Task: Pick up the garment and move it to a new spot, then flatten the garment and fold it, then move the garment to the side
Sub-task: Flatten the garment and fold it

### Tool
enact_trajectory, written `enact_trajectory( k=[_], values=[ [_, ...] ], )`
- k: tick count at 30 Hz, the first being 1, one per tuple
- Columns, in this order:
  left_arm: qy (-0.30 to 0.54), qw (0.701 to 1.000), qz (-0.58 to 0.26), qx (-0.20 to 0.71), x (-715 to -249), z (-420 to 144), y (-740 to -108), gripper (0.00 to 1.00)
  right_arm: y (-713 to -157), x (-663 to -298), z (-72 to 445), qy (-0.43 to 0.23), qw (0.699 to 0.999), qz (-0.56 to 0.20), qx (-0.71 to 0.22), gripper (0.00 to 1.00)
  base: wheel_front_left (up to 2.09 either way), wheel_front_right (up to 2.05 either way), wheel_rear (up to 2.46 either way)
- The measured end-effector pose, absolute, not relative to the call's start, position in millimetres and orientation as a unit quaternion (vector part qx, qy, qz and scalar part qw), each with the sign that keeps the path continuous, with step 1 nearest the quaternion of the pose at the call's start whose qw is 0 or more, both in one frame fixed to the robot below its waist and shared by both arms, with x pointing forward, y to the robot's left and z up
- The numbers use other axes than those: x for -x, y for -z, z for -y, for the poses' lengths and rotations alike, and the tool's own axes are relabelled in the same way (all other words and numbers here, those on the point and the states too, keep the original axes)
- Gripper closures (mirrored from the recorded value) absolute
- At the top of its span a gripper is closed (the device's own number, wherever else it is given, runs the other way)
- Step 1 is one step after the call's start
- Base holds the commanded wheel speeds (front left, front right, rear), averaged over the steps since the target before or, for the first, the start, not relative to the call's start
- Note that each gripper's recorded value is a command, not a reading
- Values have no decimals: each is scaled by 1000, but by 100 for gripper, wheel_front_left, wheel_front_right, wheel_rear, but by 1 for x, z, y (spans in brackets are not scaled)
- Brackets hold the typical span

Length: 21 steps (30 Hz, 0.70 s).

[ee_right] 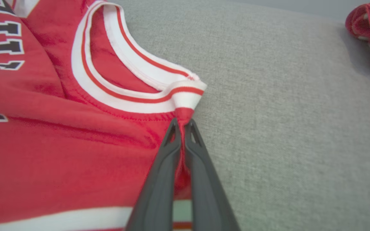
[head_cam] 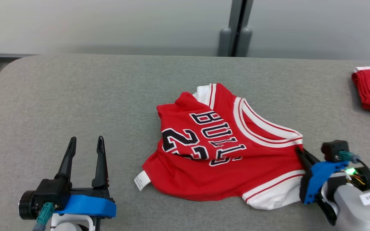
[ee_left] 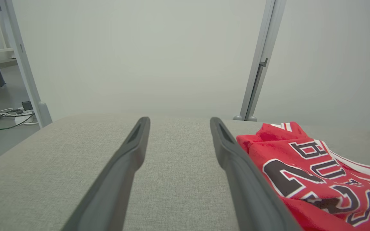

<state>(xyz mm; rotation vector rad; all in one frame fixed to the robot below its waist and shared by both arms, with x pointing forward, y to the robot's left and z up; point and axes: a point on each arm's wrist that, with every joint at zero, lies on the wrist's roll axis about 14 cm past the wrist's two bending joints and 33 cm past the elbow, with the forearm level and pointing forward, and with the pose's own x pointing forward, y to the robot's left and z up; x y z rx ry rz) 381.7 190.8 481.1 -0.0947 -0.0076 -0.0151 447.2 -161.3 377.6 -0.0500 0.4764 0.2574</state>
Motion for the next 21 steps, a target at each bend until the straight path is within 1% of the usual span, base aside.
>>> enact_trajectory(
  k=[9,14,17,18,19,21],
  values=[
    [44,997,3,56,-394,-165,-480,0,-380,-415,248,-15,975,-220,-14,100,0,0,0],
    [51,997,7,58,-397,-160,-483,0,-376,-394,273,26,974,-221,-34,100,0,0,0],
    [51,997,10,58,-396,-160,-485,0,-375,-385,278,37,974,-218,-38,100,0,0,0],
    [52,997,10,58,-395,-160,-485,0,-376,-384,279,39,975,-215,-40,52,0,0,0],
    [52,997,9,58,-393,-160,-485,0,-379,-384,277,37,977,-208,-40,0,0,0,0],
    [51,997,7,58,-391,-160,-483,0,-391,-390,275,36,981,-184,-43,0,0,0,0]
  ],
)
